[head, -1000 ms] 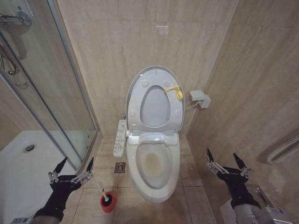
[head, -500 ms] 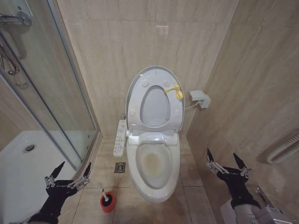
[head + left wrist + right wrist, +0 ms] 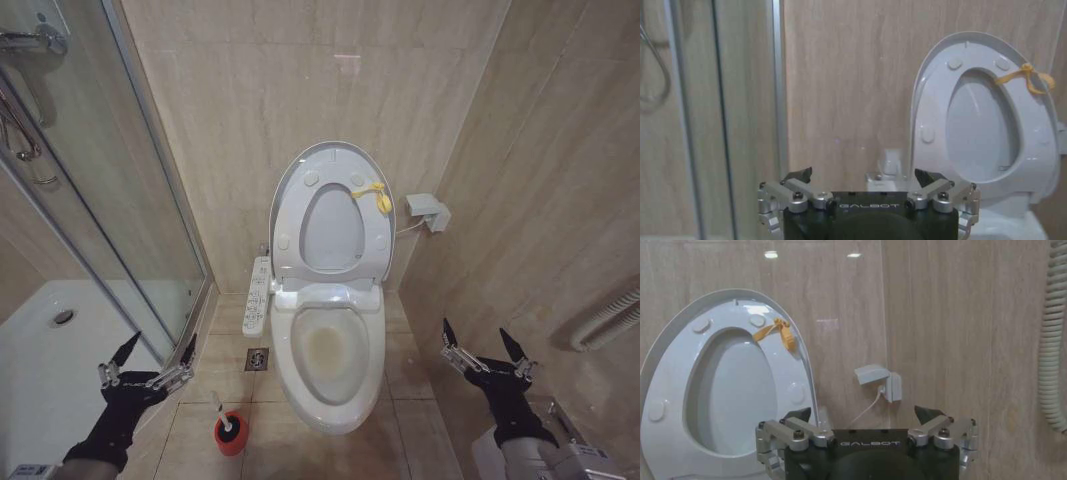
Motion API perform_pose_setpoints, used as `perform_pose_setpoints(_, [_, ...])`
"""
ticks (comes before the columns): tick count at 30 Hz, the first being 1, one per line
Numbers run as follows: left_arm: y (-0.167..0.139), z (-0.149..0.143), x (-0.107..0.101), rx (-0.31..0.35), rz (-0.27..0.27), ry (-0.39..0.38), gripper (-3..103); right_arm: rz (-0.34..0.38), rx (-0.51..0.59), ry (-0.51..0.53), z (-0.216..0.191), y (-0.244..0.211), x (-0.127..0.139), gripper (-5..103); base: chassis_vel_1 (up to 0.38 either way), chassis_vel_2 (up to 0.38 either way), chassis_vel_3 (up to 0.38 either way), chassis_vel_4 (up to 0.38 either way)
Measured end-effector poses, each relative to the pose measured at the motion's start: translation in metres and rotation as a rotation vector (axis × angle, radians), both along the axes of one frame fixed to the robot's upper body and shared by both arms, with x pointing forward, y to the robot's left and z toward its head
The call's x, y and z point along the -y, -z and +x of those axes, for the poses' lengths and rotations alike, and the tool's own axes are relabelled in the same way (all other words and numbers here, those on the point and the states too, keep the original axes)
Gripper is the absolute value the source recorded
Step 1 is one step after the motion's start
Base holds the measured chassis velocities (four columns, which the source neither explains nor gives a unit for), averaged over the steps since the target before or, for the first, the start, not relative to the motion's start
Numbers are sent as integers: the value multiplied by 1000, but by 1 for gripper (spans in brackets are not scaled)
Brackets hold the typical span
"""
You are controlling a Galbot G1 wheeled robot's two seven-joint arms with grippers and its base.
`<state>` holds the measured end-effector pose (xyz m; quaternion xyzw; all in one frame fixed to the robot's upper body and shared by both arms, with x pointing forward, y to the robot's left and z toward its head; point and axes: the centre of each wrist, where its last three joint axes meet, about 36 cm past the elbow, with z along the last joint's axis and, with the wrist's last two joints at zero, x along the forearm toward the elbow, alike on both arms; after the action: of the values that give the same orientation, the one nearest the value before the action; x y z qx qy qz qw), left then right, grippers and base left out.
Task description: Open the toilet lid, clean the toilet bowl with a toilet brush, close the toilet lid, and flush.
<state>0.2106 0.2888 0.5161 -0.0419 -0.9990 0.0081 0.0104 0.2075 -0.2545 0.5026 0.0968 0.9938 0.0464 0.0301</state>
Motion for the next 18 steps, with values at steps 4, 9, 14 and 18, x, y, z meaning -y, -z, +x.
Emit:
perform_pose_setpoints(4, [-1, 2, 1, -47, -30, 11, 100, 0, 0, 0, 0, 0, 0, 100, 0, 0, 0, 0])
perform_pose_setpoints(9, [-2, 5, 2, -63, -28, 20, 100, 0, 0, 0, 0, 0, 0, 100, 0, 0, 0, 0])
perform_pose_setpoints(14, [-5, 9, -1, 43, 36, 34, 100, 0, 0, 0, 0, 0, 0, 100, 0, 0, 0, 0])
perform_pose_setpoints(18, [-7, 10, -4, 132, 65, 56, 100, 0, 0, 0, 0, 0, 0, 100, 0, 0, 0, 0])
